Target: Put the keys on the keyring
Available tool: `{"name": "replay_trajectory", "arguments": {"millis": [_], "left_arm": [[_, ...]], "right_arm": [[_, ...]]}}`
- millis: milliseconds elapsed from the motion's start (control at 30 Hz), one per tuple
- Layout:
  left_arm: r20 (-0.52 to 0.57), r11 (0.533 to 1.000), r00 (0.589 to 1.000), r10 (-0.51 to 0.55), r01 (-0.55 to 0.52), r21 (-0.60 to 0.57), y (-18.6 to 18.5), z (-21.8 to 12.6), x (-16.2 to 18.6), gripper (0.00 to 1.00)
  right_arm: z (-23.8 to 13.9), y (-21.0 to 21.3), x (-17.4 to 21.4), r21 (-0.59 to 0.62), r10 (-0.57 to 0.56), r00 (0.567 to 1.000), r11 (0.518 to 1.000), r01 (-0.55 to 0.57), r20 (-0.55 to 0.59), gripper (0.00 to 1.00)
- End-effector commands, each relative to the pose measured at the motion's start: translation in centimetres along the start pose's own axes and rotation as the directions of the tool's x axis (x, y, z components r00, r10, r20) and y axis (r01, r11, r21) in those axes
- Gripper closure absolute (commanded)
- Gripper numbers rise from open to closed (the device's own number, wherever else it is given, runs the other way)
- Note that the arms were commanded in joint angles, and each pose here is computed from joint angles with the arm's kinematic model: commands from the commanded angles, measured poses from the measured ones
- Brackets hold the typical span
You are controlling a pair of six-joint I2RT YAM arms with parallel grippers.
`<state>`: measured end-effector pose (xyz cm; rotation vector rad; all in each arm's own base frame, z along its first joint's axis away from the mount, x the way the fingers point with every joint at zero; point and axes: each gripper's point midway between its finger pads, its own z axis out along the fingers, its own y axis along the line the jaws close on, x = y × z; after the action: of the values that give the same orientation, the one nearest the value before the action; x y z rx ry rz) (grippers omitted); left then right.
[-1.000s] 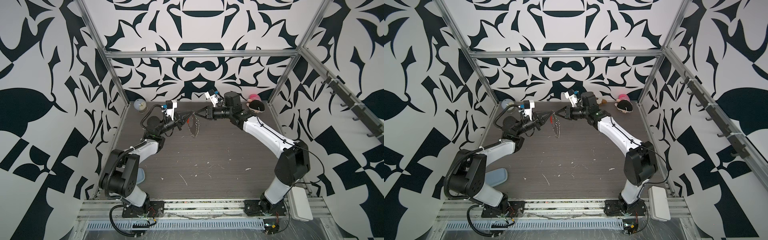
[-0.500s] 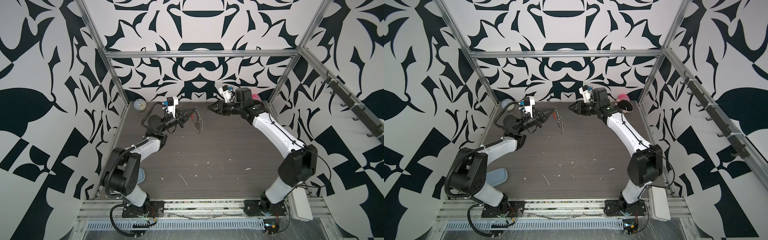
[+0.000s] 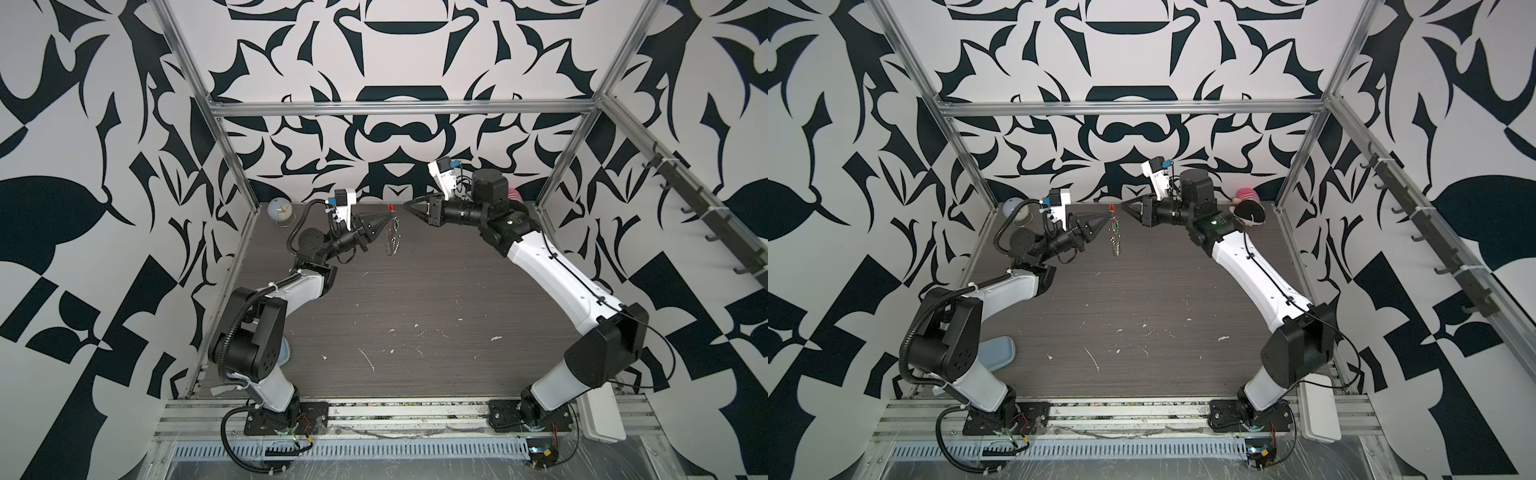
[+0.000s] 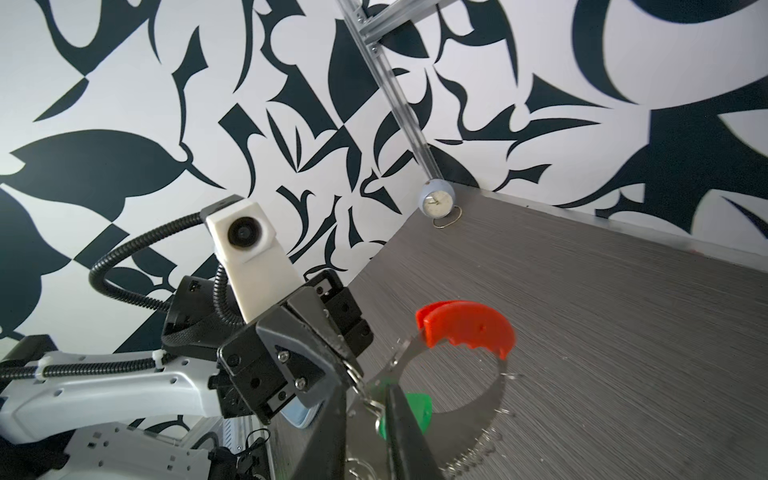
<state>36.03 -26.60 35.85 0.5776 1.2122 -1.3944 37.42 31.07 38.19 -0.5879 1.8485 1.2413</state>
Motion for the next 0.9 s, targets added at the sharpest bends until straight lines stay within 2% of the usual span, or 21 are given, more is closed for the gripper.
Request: {"name": "replay_trajectory", "arguments": {"millis": [0,167,600,867], "left_arm": [[0.056,0.999,0.998,0.015,-0.018,0.052,-1.3,0.4,-2.0,1.0],[0.065,0.998,0.998,-0.027,0.023,0.058,-1.6,0.3,-2.2,1.0],[0.076,0.996,0.996,-0.051,0.045,0.079,-2.5,0.4,-3.4,1.0],[0.073,0.994,0.995,-0.071,0.065,0.083,-2.2,0.7,-3.3,1.0]], "right_arm": [[0.1,1.9,-1.1,-0.072,-0.088,0.995,0.993,0.092,0.048,0.78],[0.8,1.9,-0.8,-0.1,-0.081,0.996,0.991,0.085,0.048,0.78],[1.1,1.6,0.0,-0.121,-0.052,0.997,0.991,0.059,0.063,0.78],[1.3,1.9,-0.1,-0.149,-0.048,0.997,0.987,0.057,0.065,0.87]]}}
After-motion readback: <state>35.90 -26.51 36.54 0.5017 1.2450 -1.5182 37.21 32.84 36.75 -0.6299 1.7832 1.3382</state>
